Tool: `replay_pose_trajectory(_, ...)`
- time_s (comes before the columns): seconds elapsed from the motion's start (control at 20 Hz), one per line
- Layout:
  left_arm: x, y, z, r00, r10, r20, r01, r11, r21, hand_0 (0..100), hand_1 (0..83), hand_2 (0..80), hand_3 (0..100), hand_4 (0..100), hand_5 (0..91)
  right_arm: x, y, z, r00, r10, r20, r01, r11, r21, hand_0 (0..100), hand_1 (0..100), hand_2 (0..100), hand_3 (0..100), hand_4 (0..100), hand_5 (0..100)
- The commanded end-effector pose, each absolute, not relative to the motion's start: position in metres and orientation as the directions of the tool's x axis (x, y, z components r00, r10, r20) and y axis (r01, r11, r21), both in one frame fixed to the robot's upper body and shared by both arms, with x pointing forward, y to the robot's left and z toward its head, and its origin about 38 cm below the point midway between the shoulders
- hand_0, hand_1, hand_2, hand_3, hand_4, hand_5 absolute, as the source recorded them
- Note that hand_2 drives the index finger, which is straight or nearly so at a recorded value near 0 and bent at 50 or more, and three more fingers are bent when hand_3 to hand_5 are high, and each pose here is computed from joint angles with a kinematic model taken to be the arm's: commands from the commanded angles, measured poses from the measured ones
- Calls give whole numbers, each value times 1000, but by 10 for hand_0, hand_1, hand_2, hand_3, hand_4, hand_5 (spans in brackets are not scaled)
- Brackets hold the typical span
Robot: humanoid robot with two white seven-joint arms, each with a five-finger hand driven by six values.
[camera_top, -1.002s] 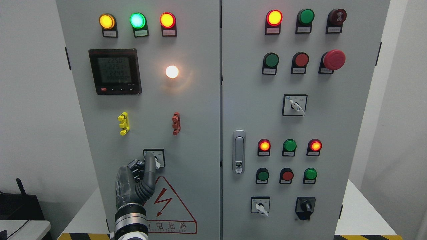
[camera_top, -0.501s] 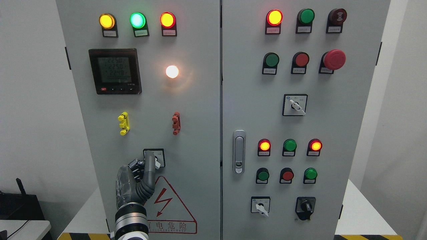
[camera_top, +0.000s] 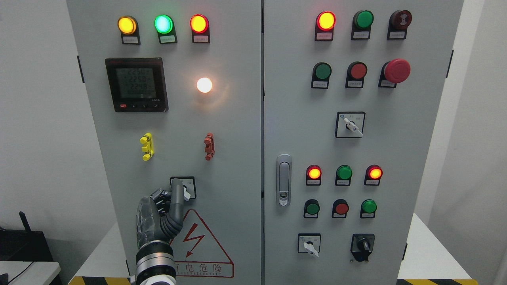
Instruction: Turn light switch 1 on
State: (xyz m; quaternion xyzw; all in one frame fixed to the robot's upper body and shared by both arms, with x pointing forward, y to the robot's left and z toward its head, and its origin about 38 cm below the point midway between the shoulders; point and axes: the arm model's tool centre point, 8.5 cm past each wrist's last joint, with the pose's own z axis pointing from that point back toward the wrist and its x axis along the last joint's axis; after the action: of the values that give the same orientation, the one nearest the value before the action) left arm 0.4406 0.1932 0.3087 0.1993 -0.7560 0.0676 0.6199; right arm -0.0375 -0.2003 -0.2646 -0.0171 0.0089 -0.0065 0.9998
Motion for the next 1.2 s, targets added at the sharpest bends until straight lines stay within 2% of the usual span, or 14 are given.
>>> replay_pose_trajectory(0.0, 440, 193, 308, -151, -217, 964, -386, 911, 145, 399, 259, 676, 981, 963, 859, -38, -200, -265, 1000, -21, -18, 20, 999, -33, 120, 389, 0, 0, 0, 0)
replay_pose_trajectory(1.15, 440, 194, 303, -140, -214, 967, -385, 911, 146, 380, 289, 679, 982, 963, 858, -38, -200, -265, 1000, -21, -18, 20, 999, -33, 120, 389, 0, 0, 0, 0)
